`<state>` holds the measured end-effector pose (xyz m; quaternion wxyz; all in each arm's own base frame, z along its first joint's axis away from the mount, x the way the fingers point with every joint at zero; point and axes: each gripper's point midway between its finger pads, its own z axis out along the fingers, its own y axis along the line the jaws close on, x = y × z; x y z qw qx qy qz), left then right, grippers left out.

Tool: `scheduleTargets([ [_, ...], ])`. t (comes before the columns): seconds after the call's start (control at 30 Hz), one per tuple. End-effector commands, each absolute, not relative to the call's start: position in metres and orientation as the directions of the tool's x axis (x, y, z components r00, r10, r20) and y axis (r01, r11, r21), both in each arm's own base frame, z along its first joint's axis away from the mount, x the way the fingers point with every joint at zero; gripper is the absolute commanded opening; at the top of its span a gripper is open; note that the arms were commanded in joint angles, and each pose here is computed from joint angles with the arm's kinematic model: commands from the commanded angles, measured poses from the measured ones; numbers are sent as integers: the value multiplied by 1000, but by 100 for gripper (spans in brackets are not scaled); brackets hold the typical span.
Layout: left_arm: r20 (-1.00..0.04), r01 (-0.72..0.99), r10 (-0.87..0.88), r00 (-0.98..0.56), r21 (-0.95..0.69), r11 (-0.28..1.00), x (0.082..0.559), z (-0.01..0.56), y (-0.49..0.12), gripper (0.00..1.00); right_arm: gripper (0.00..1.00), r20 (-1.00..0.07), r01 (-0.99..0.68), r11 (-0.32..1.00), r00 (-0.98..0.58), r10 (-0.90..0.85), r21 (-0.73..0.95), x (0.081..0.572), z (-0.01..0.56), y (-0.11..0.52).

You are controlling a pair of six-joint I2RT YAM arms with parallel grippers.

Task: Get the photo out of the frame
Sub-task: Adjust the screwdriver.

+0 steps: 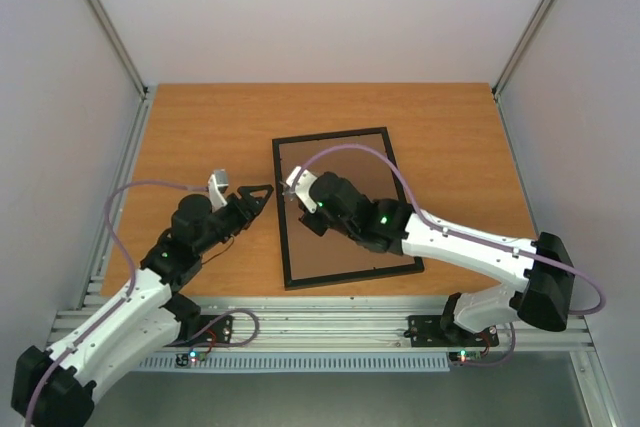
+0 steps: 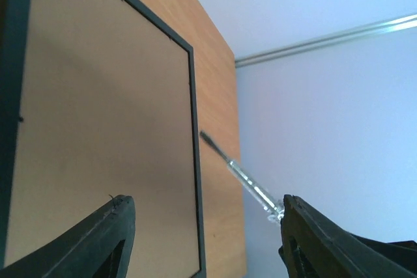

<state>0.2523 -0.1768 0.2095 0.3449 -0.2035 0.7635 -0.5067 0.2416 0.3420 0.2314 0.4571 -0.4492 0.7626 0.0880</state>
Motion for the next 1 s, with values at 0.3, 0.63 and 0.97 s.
scheduleTargets([
  [0.3, -280, 107, -711, -645, -954, 279, 241, 231, -194, 58, 1, -939, -684, 702, -71, -336, -199, 213, 271, 368],
  [0.63, -231, 130, -755, -614, -973, 192, 237, 236, -189, 55, 1, -964, -664, 737, -96, -247, -123, 208, 261, 365],
  [0.97, -217, 145, -742, -634, -976, 162, 245, 243, -202, 43, 1, -969, -728, 679, -94, -230, -91, 199, 253, 380],
])
